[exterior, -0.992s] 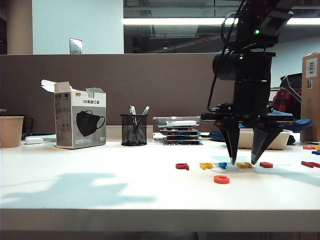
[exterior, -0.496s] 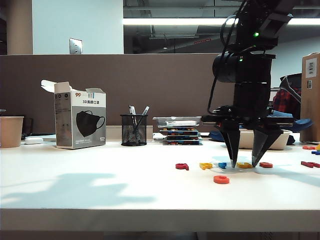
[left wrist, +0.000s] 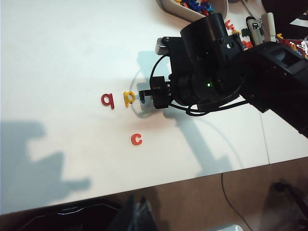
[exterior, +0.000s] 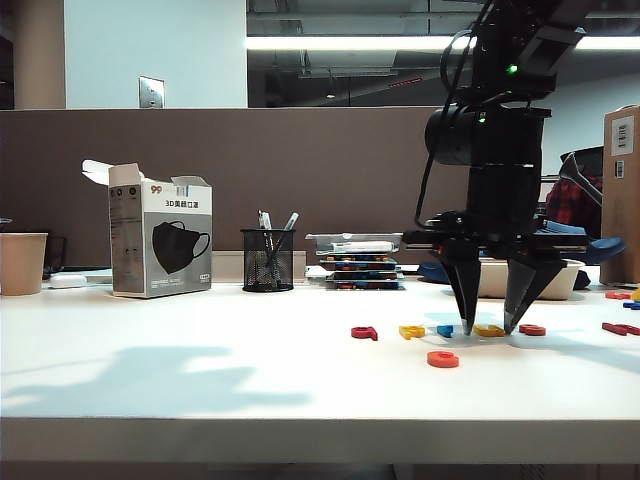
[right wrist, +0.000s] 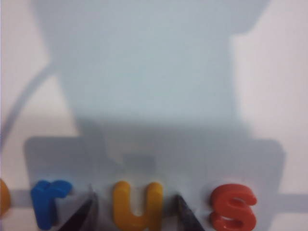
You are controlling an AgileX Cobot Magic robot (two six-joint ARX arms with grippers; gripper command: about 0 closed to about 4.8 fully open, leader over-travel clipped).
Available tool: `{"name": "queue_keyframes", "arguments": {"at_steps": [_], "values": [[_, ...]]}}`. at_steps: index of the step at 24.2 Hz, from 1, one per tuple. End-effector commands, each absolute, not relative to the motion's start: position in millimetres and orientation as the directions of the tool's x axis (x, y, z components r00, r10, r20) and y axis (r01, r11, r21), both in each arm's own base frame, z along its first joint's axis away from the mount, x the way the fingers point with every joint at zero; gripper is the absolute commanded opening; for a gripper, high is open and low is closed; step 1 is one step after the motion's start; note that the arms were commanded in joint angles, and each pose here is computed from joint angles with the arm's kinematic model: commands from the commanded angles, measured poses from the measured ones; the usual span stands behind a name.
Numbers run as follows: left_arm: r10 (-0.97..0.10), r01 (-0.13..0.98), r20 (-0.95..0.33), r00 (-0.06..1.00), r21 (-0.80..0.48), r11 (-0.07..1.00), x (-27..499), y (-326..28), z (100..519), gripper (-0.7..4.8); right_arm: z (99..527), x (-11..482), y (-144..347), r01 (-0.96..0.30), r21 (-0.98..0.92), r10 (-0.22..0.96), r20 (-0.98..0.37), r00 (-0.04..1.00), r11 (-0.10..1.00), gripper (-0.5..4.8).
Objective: Select the appropriate letters from the row of letter magnets placed on the table to arrange into the word "cup".
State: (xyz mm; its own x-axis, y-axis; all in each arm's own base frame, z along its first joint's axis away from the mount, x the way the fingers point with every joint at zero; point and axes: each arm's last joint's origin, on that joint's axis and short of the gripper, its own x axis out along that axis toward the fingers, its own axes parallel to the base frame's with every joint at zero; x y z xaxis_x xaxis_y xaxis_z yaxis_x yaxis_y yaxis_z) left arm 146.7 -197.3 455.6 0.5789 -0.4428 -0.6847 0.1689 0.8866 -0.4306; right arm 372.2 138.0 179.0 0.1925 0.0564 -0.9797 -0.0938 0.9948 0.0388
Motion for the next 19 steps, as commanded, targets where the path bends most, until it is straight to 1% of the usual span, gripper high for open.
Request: {"name": "queue_keyframes", "arguments": {"at_steps": [1,2,7,8,9,19], "values": [[-0.444,0.168,-0.678,0.585,-0.435,0.885,146.1,-196.4,457.2,-0.05,172.2,370.0,138.3,-0.092,0.045,0.059,-0.987,0.150,0.995,1.82],[-0.445,0.168,-0.678,0.585,-0.435,0.885,146.1,-196.4,457.2,-0.05,172.2,370.0,138.5,-0.092,0.045,0.059,-0.987,0.150,0.995,1.66],[-0.445,0.168,-0.678,0.585,-0.435,0.885,146.1,-196.4,457.2,-0.05,172.4,370.0,138.5,-0.092,0.045,0.059,-0.987,0.151,0.995,1.65],[-0.444,0.168,-0.678,0.585,-0.435,0.885,146.1,-196.4,457.2,-0.05,172.4,370.0,138.5,-0.092,0.045,0.059,-0.987,0.151,0.995,1.26],[-0.444,0.168,-0.678,0.585,-0.435,0.885,146.1,-196.4,457.2,-0.05,172.4,370.0,138.5,-0.092,0.045,0.059,-0.987,0.151,0.995,1.11],[-0.445,0.168,-0.678,0.585,-0.435,0.885,146.1,-196.4,457.2,-0.05,172.4,370.1,138.5,-0.093,0.045,0.059,-0.987,0.152,0.995,1.12]]}}
